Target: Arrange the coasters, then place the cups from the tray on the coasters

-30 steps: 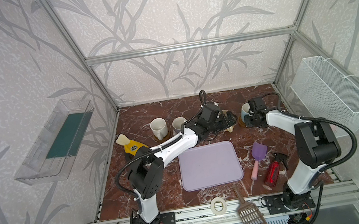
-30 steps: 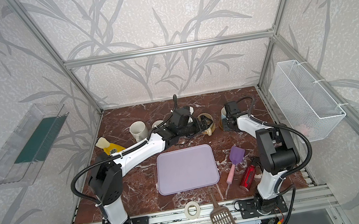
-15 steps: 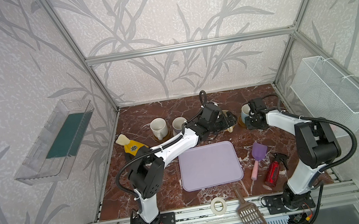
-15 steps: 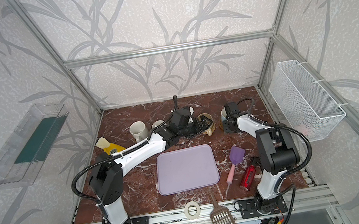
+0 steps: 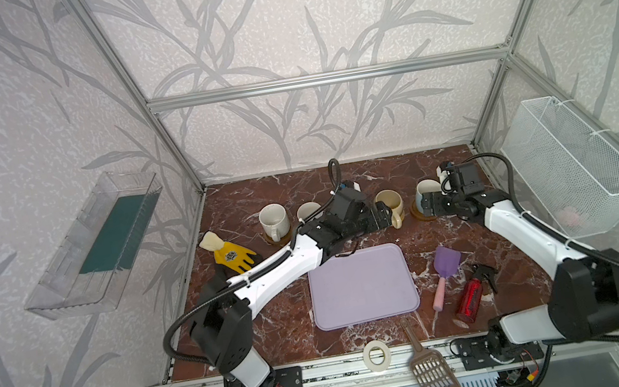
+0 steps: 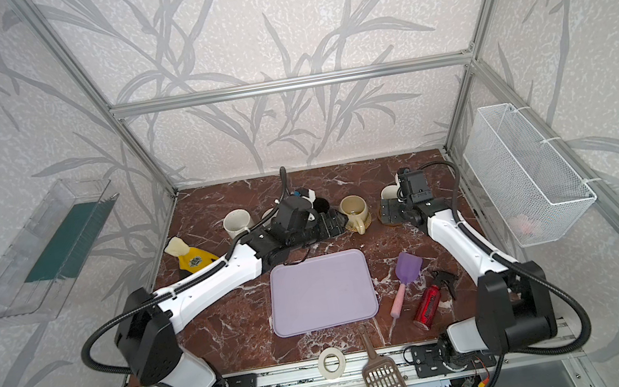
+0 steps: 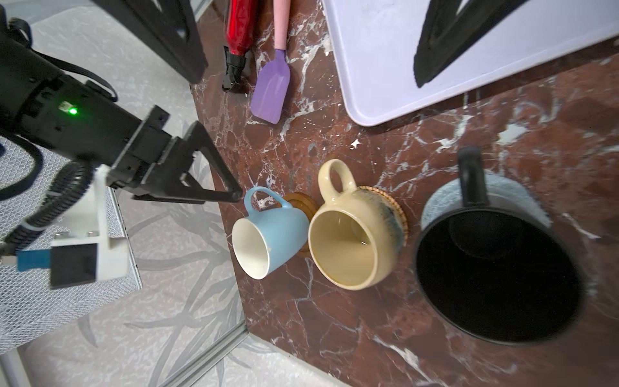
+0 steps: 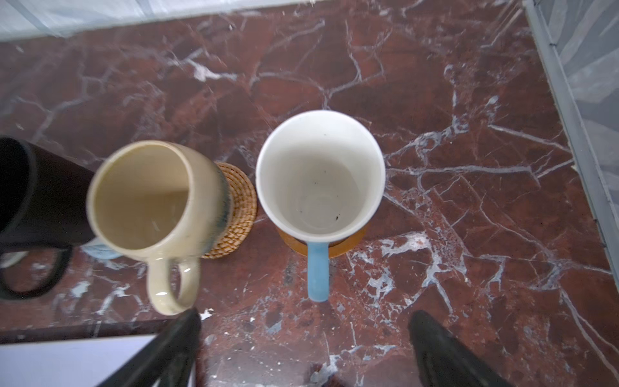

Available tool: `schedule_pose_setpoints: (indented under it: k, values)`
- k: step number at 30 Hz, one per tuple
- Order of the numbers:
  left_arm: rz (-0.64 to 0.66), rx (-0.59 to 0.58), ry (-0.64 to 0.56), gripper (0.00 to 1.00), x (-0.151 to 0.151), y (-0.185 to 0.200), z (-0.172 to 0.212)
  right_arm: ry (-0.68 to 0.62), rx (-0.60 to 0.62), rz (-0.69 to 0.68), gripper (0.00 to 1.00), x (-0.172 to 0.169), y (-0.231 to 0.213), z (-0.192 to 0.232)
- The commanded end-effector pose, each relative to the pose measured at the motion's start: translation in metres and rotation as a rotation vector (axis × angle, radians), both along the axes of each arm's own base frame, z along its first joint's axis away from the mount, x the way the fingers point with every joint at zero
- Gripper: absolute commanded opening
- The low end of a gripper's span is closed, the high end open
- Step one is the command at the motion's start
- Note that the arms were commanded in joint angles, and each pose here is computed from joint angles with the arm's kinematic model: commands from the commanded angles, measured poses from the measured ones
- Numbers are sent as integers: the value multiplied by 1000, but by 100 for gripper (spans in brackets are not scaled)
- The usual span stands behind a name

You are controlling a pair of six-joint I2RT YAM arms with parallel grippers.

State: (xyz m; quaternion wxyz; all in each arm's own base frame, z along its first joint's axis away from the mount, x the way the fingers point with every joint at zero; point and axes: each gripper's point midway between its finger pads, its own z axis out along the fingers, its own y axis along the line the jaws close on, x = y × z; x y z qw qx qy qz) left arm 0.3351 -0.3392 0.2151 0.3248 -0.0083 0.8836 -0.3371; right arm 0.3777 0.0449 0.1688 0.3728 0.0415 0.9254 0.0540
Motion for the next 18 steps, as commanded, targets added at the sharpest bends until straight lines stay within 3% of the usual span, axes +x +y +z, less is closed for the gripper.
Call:
schedule_pose_setpoints:
  k: [1, 6, 11, 13, 18]
  values:
    - [64, 93, -54, 99, 4, 42, -4, -39, 42, 15, 99, -16, 5, 10]
    - [118, 163, -110, 99, -2, 87, -6, -133, 5, 1, 99, -29, -4, 14]
    - [196, 268, -164, 99, -9, 139, -11, -93, -57, 21, 100, -37, -9, -7]
    - [229, 306, -188, 99, -11, 161, -12, -76, -100, -46, 100, -40, -23, -14]
    - [321, 413, -236, 99, -21, 213, -19, -126, -137, -34, 98, -44, -27, -19]
